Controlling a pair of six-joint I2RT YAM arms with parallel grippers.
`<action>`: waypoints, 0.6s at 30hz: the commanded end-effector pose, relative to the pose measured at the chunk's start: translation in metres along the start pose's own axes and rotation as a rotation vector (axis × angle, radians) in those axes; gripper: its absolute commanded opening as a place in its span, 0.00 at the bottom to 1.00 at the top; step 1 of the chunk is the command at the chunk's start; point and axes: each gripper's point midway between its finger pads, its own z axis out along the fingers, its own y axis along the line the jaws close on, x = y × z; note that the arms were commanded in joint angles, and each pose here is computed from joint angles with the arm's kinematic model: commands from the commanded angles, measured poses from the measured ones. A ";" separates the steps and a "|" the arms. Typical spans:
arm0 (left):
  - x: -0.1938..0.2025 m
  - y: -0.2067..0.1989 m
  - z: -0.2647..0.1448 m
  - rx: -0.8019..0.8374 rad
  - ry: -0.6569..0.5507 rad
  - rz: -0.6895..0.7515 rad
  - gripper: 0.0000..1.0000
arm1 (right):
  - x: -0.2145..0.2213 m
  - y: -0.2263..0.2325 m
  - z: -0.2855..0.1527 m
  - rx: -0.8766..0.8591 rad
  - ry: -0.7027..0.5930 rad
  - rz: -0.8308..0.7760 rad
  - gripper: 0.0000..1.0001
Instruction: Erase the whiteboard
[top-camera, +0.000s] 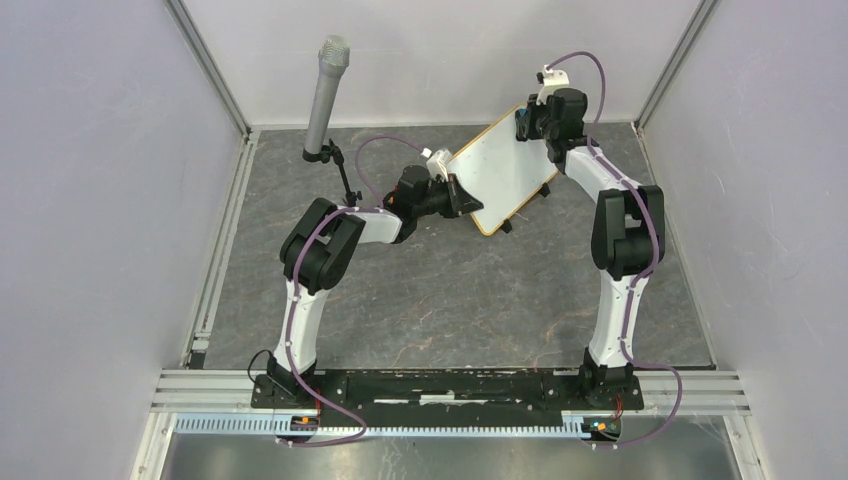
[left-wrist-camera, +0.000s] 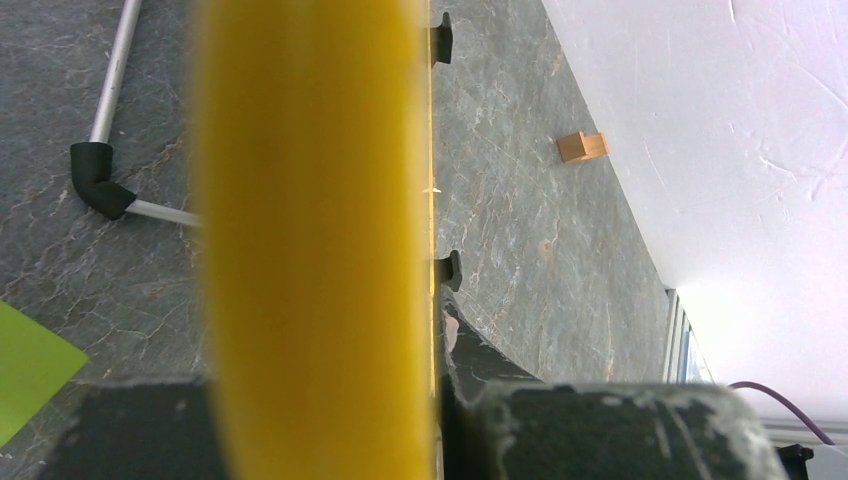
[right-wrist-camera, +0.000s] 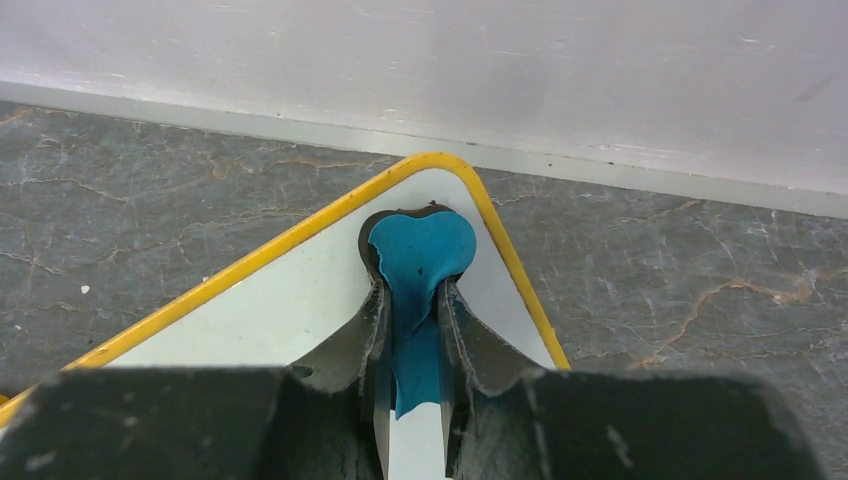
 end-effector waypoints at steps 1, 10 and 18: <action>0.028 -0.006 -0.003 0.025 0.119 0.043 0.02 | 0.035 0.007 -0.003 -0.028 0.105 -0.027 0.07; 0.030 -0.006 -0.002 0.028 0.123 0.040 0.02 | 0.050 0.079 -0.011 -0.210 0.141 -0.286 0.07; 0.030 -0.004 -0.002 0.022 0.120 0.037 0.02 | 0.064 0.077 -0.050 -0.167 0.150 -0.197 0.07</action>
